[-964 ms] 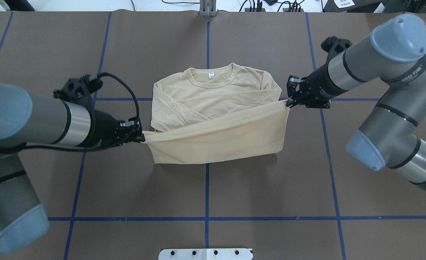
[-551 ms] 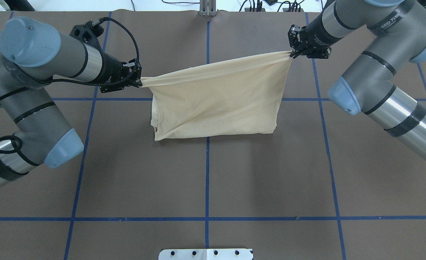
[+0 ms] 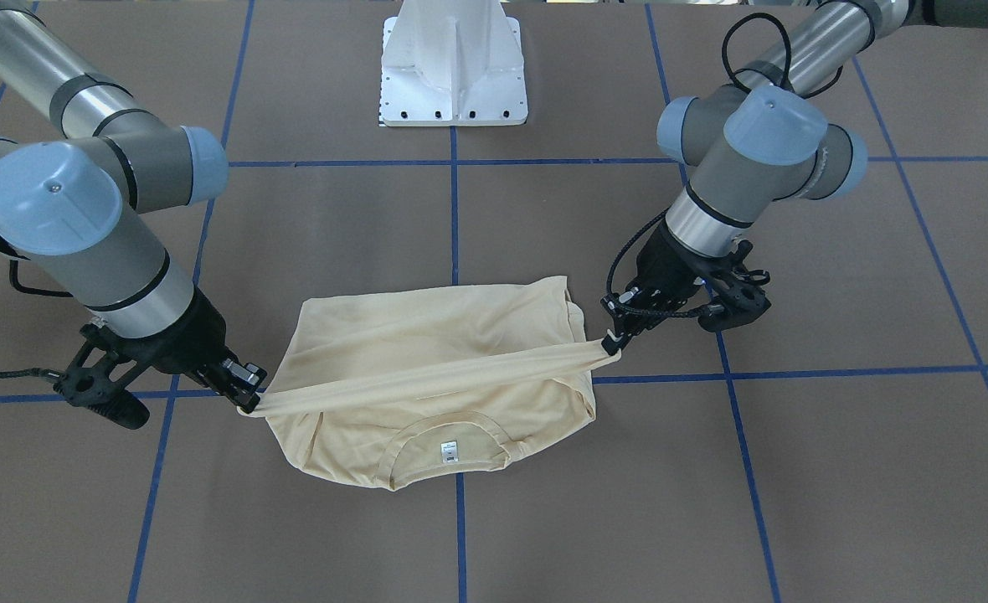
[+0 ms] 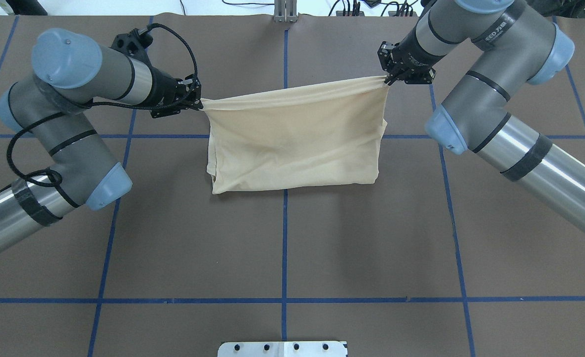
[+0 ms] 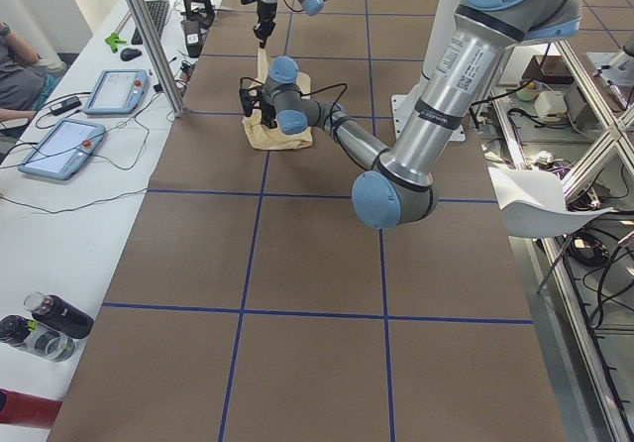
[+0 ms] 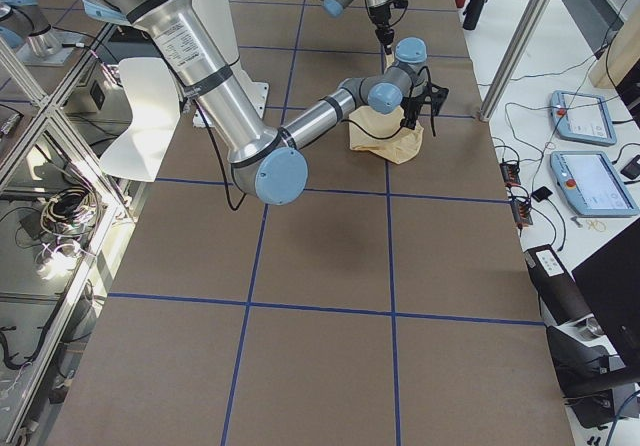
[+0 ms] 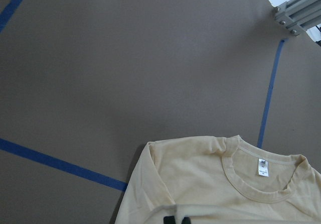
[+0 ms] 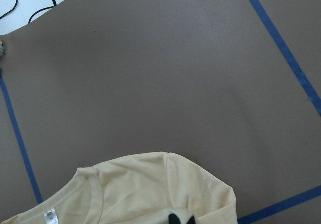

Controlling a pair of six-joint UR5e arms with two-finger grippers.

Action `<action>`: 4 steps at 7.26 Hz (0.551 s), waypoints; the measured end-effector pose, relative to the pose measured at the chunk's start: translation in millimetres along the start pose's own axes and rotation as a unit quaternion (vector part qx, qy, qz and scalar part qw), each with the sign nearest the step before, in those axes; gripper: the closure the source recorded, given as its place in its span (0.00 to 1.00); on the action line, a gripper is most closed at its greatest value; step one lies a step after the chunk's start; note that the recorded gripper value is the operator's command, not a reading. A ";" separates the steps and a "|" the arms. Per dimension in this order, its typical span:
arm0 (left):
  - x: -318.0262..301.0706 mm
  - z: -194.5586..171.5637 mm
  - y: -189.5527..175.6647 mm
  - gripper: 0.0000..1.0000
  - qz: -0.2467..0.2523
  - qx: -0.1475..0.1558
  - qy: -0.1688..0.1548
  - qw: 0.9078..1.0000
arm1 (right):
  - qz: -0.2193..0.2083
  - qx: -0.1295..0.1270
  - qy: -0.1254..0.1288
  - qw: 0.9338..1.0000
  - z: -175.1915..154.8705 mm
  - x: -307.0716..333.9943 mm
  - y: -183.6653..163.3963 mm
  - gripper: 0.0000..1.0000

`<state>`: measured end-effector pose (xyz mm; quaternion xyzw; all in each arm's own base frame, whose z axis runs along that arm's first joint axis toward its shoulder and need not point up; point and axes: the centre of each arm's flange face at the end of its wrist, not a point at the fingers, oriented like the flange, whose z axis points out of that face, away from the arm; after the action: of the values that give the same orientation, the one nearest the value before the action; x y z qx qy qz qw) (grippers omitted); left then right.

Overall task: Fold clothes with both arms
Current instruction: 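Carry the hem with both grippers over the shirt toward the collar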

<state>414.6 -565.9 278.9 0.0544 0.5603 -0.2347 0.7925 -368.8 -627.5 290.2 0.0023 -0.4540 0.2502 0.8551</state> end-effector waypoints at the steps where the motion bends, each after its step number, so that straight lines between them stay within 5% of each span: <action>1: 6.0 19.2 -7.1 1.00 -0.008 0.000 0.005 1.000 | -0.009 0.003 -0.007 1.000 16.7 1.7 0.8 1.00; 4: -4.0 54.8 -23.5 1.00 -0.019 0.011 0.006 1.000 | -0.026 0.008 -0.035 0.999 63.2 21.3 -11.3 1.00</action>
<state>450.7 -604.6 306.8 0.0539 0.5635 -0.2556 0.7837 -403.1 -642.9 346.4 0.0299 -0.4815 0.2311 0.8449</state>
